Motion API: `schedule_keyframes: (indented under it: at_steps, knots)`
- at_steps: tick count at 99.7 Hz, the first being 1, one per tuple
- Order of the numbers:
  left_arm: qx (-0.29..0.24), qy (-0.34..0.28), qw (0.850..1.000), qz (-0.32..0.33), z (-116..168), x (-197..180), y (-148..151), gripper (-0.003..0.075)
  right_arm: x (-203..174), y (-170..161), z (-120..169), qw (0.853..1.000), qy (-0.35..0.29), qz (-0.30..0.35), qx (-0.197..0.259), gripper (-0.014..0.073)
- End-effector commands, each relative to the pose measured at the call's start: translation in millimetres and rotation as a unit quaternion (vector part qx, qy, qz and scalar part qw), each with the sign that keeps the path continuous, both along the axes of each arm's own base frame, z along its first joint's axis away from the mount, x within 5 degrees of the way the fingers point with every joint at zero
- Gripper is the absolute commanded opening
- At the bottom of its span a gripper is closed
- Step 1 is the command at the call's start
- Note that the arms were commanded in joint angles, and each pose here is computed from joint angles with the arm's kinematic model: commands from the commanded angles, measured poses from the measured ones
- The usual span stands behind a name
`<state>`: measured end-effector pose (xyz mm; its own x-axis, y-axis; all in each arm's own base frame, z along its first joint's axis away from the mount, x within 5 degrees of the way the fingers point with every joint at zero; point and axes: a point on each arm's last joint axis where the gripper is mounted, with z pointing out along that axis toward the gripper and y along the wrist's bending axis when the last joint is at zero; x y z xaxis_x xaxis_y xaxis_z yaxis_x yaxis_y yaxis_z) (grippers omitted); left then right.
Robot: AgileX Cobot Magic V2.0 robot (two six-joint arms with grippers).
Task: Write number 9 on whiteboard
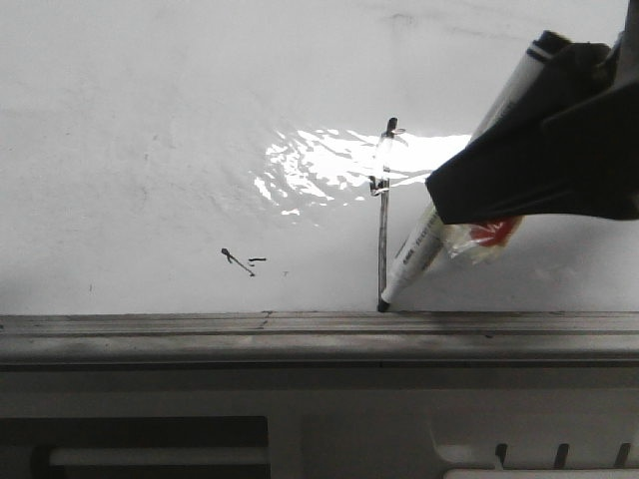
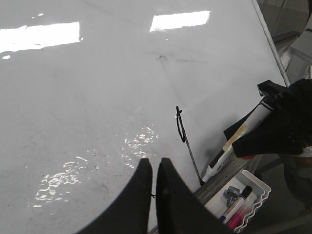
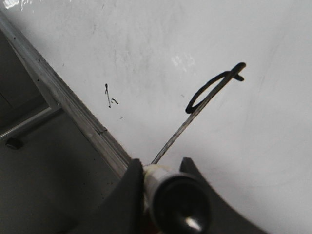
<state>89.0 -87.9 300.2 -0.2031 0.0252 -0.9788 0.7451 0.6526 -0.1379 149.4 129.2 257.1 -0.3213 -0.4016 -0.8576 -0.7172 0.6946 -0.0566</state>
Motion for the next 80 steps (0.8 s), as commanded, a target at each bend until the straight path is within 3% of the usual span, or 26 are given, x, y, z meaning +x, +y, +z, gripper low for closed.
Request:
schedule_keyframes:
  at_steps: [1,5,17,24,36,53,63,80]
  knots:
    - [-0.022,-0.001,1.000,0.002,9.6,0.2,-0.2,0.0022,4.8,1.2,24.9,0.998,-0.065,0.004,0.010,-0.0046]
    - [-0.021,0.001,1.000,-0.005,9.4,-0.7,-0.9,0.0069,0.7,2.4,38.1,0.997,-0.073,0.018,0.019,-0.0046]
    - [-0.015,0.014,0.999,-0.033,6.6,-2.6,-5.4,0.0305,-16.3,5.4,72.9,0.992,-0.095,0.071,0.033,-0.0046]
    - [-0.006,0.032,0.998,-0.055,3.2,-0.9,-10.8,0.0383,-23.7,7.5,83.0,0.991,-0.090,0.098,0.032,-0.0047]
    - [0.033,0.058,0.990,-0.125,-5.8,4.7,-26.0,0.0391,-32.8,11.5,83.6,0.987,-0.074,0.141,0.011,-0.0048]
    - [0.078,-0.010,0.972,-0.221,-9.4,16.7,-46.0,0.0391,-42.1,17.7,81.5,0.980,-0.080,0.182,-0.003,-0.0048]
    - [0.060,-0.053,0.963,-0.257,-9.3,23.4,-56.3,0.0391,-48.2,22.4,82.1,0.973,-0.097,0.211,-0.009,-0.0048]
    - [0.006,-0.022,0.959,-0.282,-15.6,34.6,-68.8,0.0391,-48.4,32.4,77.1,0.969,-0.094,0.228,-0.016,-0.0048]
